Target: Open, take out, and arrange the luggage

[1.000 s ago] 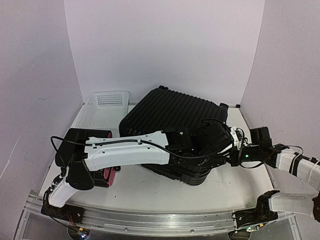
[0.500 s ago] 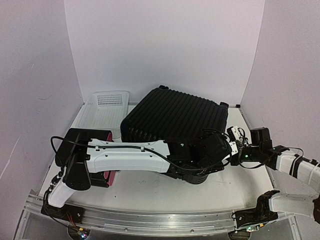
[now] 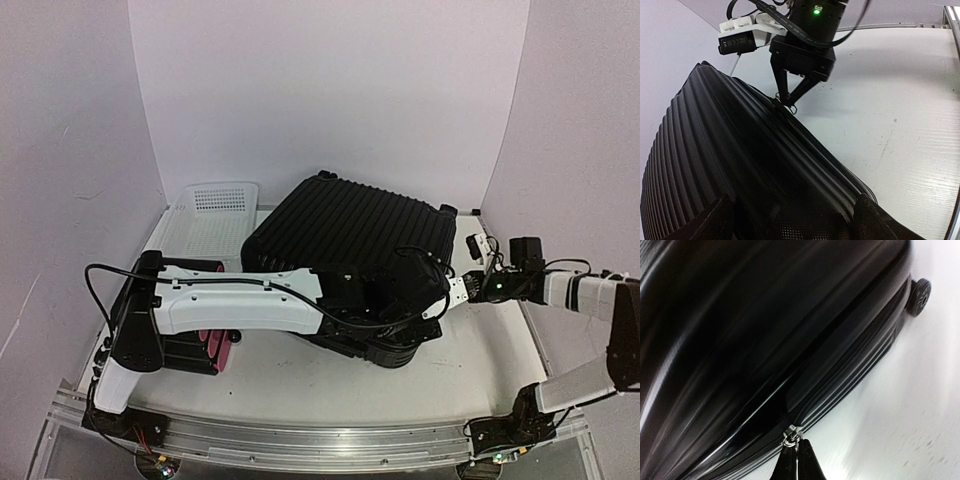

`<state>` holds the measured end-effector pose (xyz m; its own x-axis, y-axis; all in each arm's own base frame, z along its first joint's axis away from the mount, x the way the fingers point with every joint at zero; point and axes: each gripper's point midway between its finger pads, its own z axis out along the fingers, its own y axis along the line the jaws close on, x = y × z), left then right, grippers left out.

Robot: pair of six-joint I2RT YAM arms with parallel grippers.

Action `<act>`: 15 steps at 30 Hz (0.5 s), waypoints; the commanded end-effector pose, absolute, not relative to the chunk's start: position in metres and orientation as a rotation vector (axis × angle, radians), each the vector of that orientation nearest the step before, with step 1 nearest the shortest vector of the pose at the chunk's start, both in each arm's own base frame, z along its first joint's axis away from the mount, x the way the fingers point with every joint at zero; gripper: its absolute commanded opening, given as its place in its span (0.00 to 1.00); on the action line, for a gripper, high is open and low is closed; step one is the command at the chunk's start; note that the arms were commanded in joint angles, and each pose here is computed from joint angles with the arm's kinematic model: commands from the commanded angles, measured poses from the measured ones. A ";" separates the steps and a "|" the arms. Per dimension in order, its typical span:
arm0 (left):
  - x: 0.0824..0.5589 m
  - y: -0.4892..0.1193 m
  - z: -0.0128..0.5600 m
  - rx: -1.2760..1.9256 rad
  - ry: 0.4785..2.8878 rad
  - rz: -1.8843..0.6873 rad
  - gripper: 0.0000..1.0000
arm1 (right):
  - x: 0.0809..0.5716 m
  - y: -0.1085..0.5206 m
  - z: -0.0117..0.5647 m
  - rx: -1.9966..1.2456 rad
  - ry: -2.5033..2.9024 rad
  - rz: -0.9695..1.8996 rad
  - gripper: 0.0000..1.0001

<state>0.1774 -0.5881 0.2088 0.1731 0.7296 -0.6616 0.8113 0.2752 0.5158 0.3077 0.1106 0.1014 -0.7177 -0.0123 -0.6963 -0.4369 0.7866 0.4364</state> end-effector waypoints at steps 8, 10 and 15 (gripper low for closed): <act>0.201 -0.527 0.169 1.566 1.779 0.031 0.81 | 0.447 0.031 0.153 -0.526 1.909 0.566 0.00; 0.205 -0.524 0.170 1.565 1.786 0.036 0.81 | 0.465 0.027 0.155 -0.563 1.872 0.580 0.00; 0.214 -0.520 0.169 1.558 1.810 0.031 0.79 | 0.505 0.021 0.152 -0.662 1.777 0.662 0.00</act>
<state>0.1820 -0.5839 0.2123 0.1511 0.7091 -0.6887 0.8514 0.2606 0.4552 0.4430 0.0680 0.1096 -0.5327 -0.0584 -0.8443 -0.6646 0.6465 0.3746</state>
